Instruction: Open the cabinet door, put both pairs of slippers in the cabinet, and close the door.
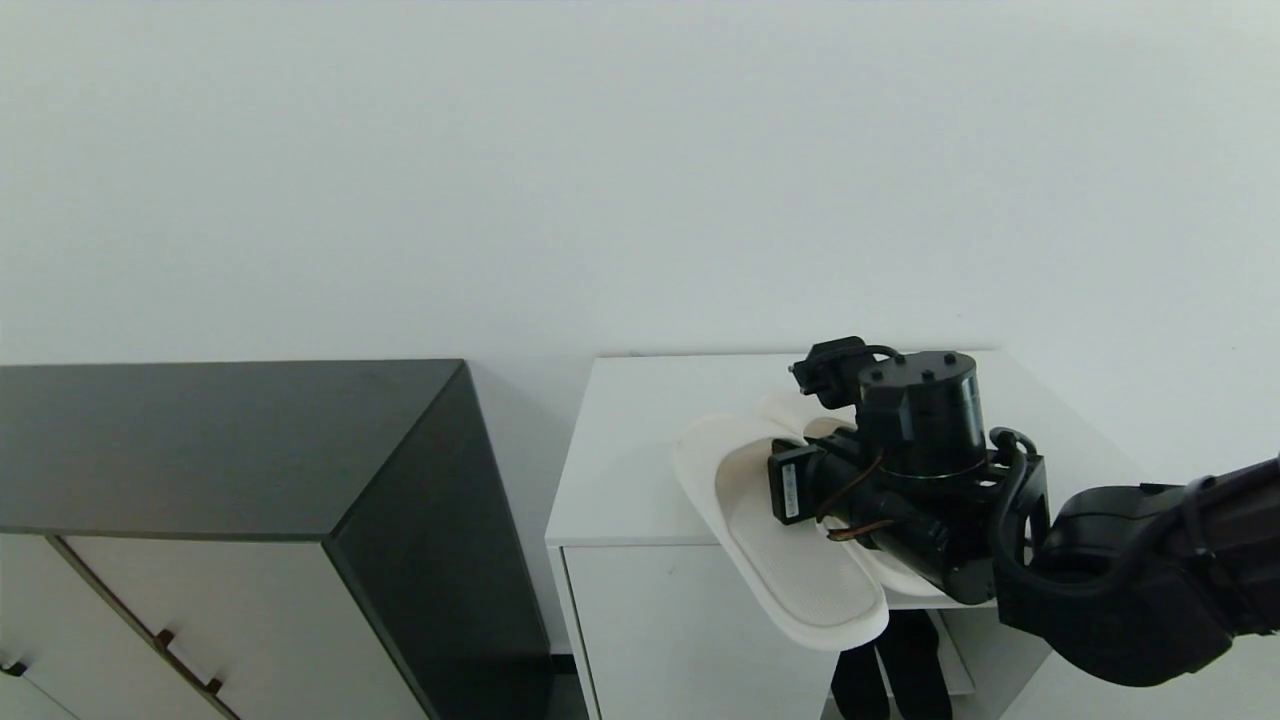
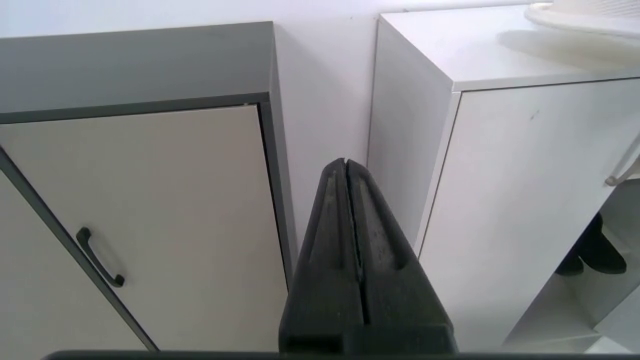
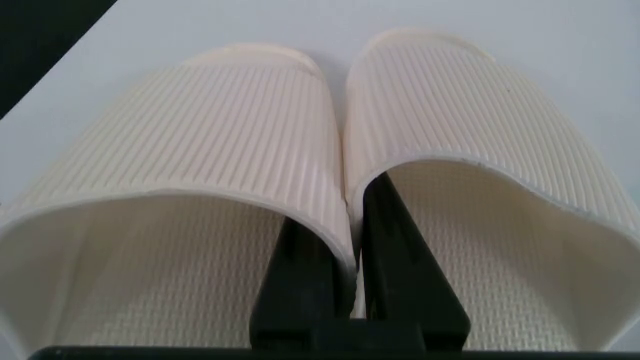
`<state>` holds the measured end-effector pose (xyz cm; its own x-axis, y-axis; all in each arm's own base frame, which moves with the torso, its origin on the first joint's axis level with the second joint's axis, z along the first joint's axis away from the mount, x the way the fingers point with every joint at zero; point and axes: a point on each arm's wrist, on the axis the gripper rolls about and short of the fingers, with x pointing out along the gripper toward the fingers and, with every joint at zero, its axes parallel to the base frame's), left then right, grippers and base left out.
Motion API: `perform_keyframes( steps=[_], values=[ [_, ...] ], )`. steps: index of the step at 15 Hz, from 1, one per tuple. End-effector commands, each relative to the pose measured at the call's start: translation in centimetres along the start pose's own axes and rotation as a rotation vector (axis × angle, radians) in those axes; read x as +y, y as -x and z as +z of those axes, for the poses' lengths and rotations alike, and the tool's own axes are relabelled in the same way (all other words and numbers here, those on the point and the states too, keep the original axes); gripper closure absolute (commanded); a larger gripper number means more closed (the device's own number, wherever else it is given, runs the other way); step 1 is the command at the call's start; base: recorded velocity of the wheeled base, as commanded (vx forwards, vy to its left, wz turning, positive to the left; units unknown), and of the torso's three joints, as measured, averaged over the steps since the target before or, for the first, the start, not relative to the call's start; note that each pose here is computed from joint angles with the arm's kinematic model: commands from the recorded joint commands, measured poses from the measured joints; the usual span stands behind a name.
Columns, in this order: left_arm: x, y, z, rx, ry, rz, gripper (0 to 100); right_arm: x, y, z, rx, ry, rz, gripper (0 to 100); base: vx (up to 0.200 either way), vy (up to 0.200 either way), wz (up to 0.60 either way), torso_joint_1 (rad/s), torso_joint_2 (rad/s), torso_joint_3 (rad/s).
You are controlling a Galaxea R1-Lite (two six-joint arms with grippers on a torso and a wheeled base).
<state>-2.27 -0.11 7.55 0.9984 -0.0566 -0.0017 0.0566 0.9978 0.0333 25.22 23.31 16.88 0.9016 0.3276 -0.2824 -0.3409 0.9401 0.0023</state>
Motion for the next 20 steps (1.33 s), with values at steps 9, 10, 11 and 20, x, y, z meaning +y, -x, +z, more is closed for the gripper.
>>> perform_keyframes(
  steps=[9, 10, 11, 20],
  values=[
    [0.00, 0.00, 0.00, 0.000, 0.003, 0.000, 100, -0.13, 0.48, -0.21, 0.006, 0.002, 0.002, 100, 0.000, 0.000, 0.00, 0.000, 0.00, 0.000],
    [0.00, 0.00, 0.00, 0.000, 0.003, 0.000, 100, -0.07, 0.46, -0.26, 0.008, 0.005, 0.003, 100, -0.200, 0.000, 0.00, 0.002, 0.00, 0.002],
    [0.00, 0.00, 0.00, 0.000, 0.003, 0.000, 100, -0.01, 0.44, -0.31, 0.009, 0.006, 0.005, 100, -0.200, 0.000, 0.00, 0.012, 0.00, 0.002],
    [0.00, 0.00, 0.00, 0.000, 0.003, 0.000, 100, 0.14, 0.55, -0.55, 0.016, 0.009, 0.009, 100, -0.200, 0.000, 0.00, -0.002, 0.00, 0.002]
  ],
)
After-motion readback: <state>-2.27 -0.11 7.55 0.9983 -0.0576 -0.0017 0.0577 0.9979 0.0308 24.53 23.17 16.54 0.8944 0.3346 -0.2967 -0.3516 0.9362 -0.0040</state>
